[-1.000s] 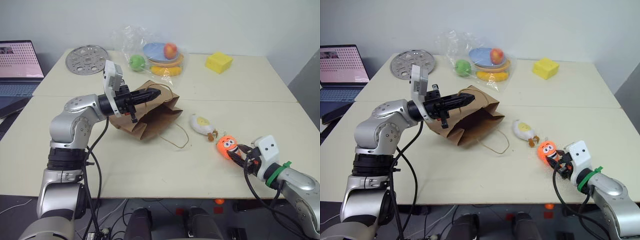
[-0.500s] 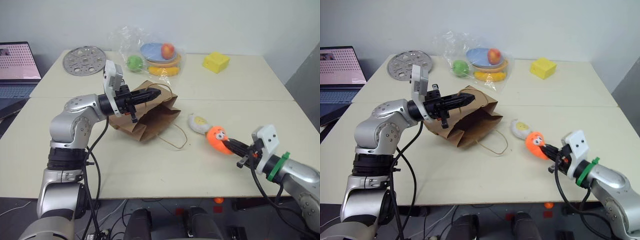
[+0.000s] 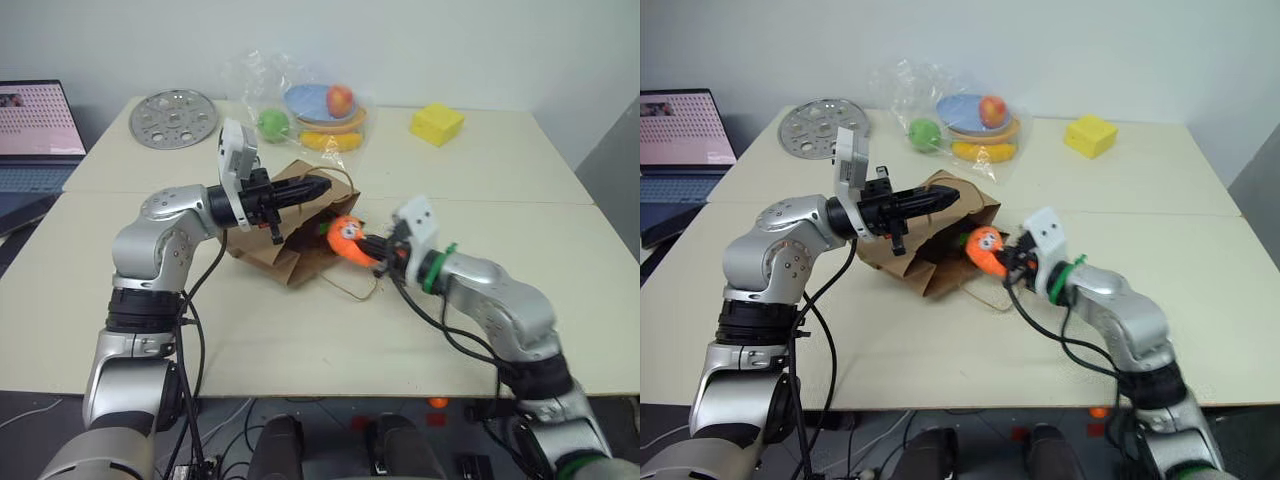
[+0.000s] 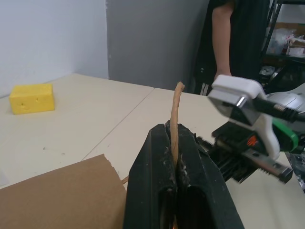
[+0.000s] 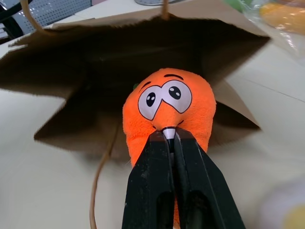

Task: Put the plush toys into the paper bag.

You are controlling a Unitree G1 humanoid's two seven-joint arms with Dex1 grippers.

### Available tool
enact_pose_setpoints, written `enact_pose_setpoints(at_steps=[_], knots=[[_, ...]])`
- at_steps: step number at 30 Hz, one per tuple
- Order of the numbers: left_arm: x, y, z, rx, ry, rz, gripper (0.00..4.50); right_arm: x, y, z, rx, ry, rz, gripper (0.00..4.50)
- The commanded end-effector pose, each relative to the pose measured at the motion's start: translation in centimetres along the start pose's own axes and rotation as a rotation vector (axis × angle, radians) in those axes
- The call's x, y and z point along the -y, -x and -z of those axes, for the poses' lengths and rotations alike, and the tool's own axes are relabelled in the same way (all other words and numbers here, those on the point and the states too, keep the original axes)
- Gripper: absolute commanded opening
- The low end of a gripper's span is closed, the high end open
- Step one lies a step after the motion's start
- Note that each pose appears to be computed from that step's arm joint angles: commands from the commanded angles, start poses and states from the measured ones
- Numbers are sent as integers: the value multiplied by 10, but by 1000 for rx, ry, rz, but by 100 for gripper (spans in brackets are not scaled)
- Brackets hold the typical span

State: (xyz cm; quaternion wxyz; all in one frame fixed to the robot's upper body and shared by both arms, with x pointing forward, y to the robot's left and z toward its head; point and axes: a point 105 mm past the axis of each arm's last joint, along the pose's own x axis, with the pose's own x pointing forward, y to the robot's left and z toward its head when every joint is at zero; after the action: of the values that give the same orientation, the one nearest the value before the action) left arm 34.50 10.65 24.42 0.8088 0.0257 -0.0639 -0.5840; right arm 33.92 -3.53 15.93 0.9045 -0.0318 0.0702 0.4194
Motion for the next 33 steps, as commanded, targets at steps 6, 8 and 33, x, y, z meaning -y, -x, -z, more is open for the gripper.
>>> enact_pose_setpoints(at_steps=[6, 8, 33], knots=[[5, -6, -14, 25, -50, 38, 0, -28, -59, -25, 74, 43, -80, 1], [6, -5, -14, 24, -50, 43, 0, -32, -68, -27, 86, 30, -85, 1], [6, 0, -9, 18, -43, 29, 0, 31, 54, 1, 62, 89, 274, 443]])
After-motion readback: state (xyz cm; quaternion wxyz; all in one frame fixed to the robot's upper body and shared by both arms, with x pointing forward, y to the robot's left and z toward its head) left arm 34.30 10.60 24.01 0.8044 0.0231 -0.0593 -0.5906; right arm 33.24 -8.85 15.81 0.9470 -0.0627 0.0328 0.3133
